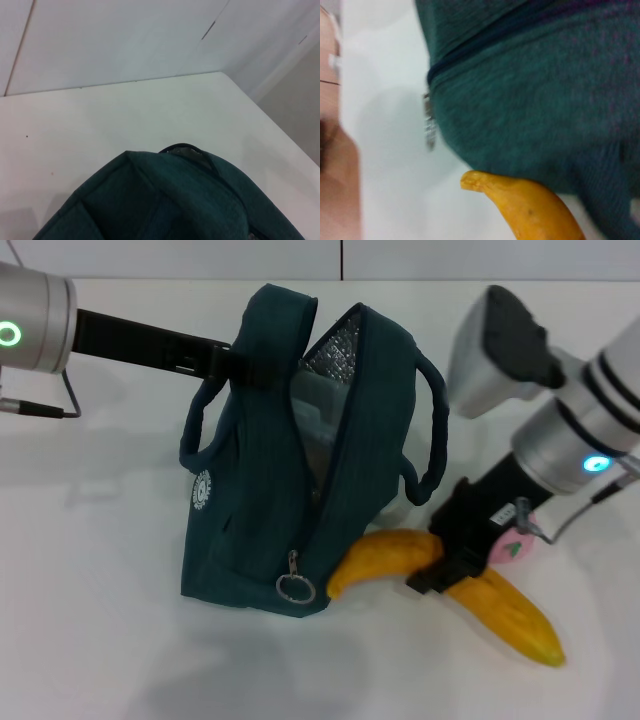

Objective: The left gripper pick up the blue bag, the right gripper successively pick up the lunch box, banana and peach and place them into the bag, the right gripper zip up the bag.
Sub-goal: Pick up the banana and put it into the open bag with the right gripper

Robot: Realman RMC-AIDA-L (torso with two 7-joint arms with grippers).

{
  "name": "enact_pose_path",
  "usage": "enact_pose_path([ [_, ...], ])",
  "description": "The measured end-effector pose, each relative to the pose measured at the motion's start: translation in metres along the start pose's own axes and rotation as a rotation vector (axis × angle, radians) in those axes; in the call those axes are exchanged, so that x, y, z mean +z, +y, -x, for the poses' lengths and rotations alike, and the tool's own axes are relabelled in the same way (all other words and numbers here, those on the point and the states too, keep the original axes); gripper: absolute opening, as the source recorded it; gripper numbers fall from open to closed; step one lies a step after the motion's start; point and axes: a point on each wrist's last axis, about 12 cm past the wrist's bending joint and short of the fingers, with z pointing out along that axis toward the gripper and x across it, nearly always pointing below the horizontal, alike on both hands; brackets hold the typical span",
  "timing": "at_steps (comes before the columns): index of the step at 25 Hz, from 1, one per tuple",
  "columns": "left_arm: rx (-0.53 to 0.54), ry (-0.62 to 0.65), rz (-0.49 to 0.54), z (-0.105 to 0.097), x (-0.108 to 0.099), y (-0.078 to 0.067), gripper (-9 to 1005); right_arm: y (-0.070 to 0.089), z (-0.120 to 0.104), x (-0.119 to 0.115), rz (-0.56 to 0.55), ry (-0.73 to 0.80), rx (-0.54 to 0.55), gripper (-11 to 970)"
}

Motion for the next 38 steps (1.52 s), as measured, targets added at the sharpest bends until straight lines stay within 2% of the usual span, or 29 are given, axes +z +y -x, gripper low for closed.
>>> enact_pose_path([
  [6,0.001,-0.012,0.013,0.004,0.0,0.002,50,0.008,-0.041,-0.02,0.162,-0.087,0.021,456],
  [11,0.006,-0.02,0.017,0.008,0.001,0.002,49,0.017,-0.087,-0.047,0.315,-0.267,0.024,456],
  [16,-0.005,-0.013,0.01,0.008,0.004,0.004,49,0.023,-0.114,-0.066,0.395,-0.444,-0.008,455],
  [20,-0.007,-0.01,0.01,0.009,0.004,0.005,49,0.023,-0.128,-0.078,0.406,-0.581,-0.015,455],
  [24,-0.008,-0.011,0.011,0.008,0.004,0.005,49,0.024,-0.13,-0.088,0.359,-0.807,-0.079,455],
  [27,-0.008,-0.008,0.009,0.007,0.005,0.005,49,0.026,-0.125,-0.088,0.236,-1.035,-0.187,455],
  [31,-0.013,-0.006,0.006,0.007,0.006,0.004,49,0.029,-0.117,-0.076,0.009,-1.288,-0.355,455],
  [34,-0.013,-0.004,0.001,0.008,0.008,0.003,49,0.028,-0.103,-0.06,-0.087,-1.398,-0.455,455],
  [38,-0.018,0.0,-0.004,0.007,0.009,0.003,50,0.024,-0.085,-0.049,-0.165,-1.401,-0.534,455],
])
